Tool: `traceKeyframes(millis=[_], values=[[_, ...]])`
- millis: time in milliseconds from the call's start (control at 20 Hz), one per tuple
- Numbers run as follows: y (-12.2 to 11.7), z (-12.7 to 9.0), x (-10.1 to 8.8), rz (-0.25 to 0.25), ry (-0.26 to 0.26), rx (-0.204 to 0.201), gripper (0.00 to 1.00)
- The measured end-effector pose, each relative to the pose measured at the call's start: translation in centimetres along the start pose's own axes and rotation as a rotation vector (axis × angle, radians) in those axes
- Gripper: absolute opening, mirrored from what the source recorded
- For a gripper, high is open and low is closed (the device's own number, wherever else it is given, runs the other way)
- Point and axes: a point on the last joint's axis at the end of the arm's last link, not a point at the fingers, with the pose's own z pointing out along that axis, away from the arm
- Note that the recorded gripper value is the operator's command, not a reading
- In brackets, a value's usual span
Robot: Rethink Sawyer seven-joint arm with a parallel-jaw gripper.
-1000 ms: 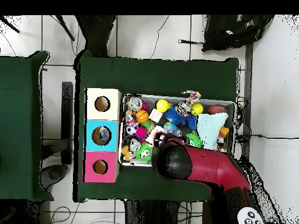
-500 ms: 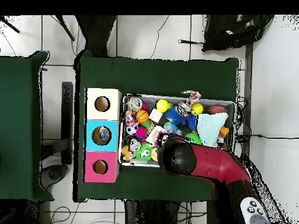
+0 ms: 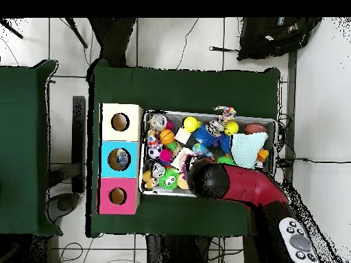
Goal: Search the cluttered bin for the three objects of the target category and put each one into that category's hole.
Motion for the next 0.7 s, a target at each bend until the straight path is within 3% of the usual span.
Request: traceKeyframes(millis=[700], values=[[-0.4,1.0,-2.2,0.005,-0.024,0.002,1.00]])
